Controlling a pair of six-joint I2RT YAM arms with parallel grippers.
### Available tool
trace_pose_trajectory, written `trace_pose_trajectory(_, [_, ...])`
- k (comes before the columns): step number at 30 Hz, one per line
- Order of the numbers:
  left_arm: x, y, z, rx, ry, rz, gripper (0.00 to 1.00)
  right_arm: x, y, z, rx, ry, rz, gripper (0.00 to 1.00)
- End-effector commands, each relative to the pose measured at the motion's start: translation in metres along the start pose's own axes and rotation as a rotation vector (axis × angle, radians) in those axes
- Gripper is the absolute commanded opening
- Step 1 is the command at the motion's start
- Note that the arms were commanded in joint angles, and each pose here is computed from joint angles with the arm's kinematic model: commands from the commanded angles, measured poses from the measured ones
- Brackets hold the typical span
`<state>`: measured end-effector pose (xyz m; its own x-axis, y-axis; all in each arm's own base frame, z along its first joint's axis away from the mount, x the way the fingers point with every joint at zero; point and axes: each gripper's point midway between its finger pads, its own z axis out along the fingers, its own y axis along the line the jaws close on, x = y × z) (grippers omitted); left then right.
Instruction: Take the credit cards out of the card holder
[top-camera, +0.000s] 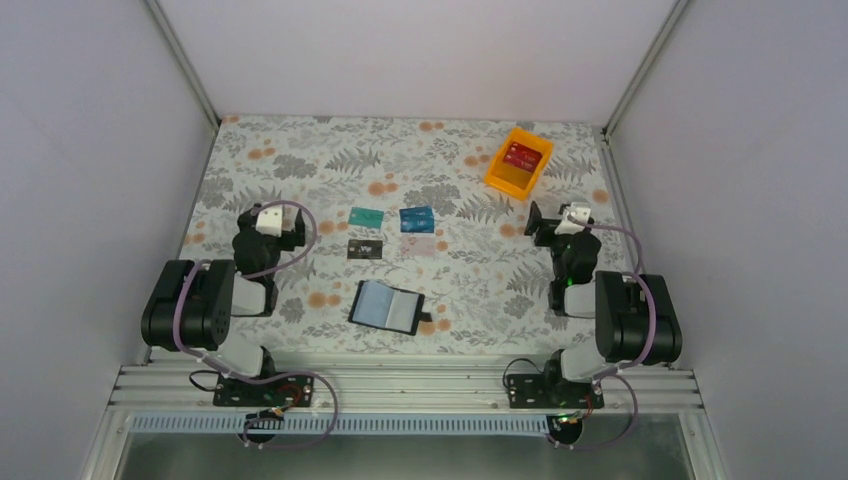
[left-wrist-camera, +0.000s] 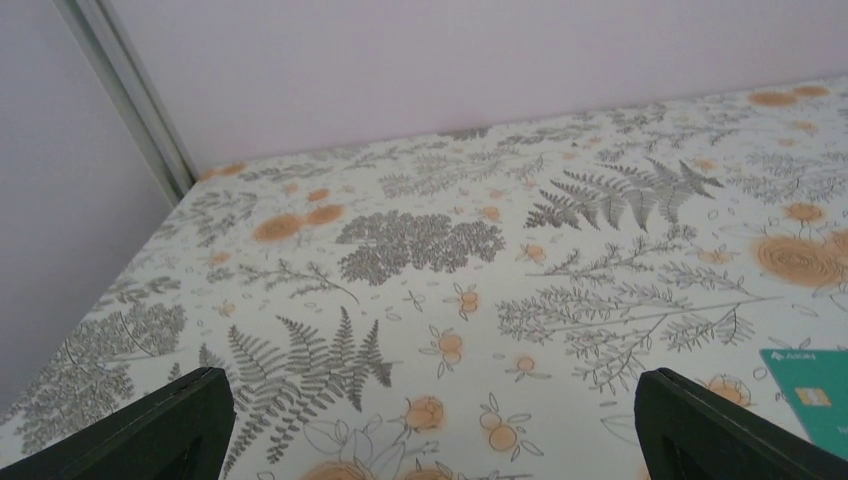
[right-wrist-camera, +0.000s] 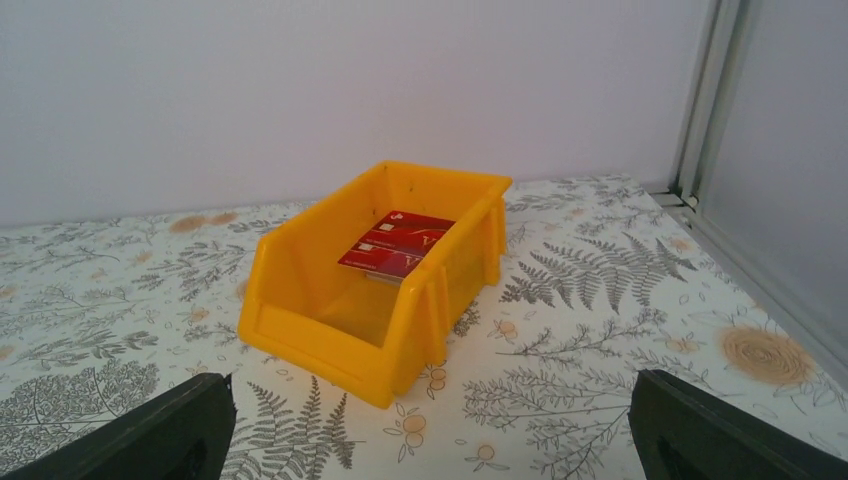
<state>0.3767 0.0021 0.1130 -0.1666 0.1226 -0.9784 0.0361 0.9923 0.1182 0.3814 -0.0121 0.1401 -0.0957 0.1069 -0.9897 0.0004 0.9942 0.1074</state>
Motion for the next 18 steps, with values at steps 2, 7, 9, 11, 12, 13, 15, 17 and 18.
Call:
trace_pose_trajectory(2, [-0.027,-0.001,0.002,0.013,-0.1,0.002,1.0,-0.006,0.013,0.008,-0.055,-0.006,-0.063,1.0])
trace_pose_trajectory(7, [-0.027,0.0,0.001,0.012,-0.1,0.001,1.0,-0.004,0.027,0.015,-0.141,0.025,-0.1,1.0])
trace_pose_trajectory(9, [-0.027,0.0,0.001,0.012,-0.099,0.001,1.0,-0.004,0.027,0.014,-0.142,0.024,-0.1,1.0])
trace_pose_trajectory(11, [-0.027,-0.001,0.001,0.013,-0.099,0.001,1.0,-0.003,0.027,0.015,-0.142,0.027,-0.101,1.0])
trace_pose_trajectory(12, [-0.027,-0.001,0.001,0.014,-0.099,0.001,1.0,-0.004,0.027,0.015,-0.142,0.025,-0.101,1.0])
trace_pose_trajectory(13, [-0.027,-0.001,0.001,0.014,-0.1,0.001,1.0,-0.003,0.027,0.015,-0.142,0.025,-0.101,1.0])
trace_pose_trajectory(15, [-0.027,-0.001,0.001,0.013,-0.098,0.001,1.0,-0.003,0.027,0.015,-0.142,0.026,-0.1,1.0])
trace_pose_trajectory(17, [-0.027,0.0,0.001,0.012,-0.1,0.002,1.0,-0.003,0.027,0.015,-0.142,0.027,-0.1,1.0])
trace_pose_trajectory(18, [-0.027,0.0,0.001,0.012,-0.1,0.002,1.0,-0.004,0.027,0.015,-0.141,0.023,-0.101,1.0])
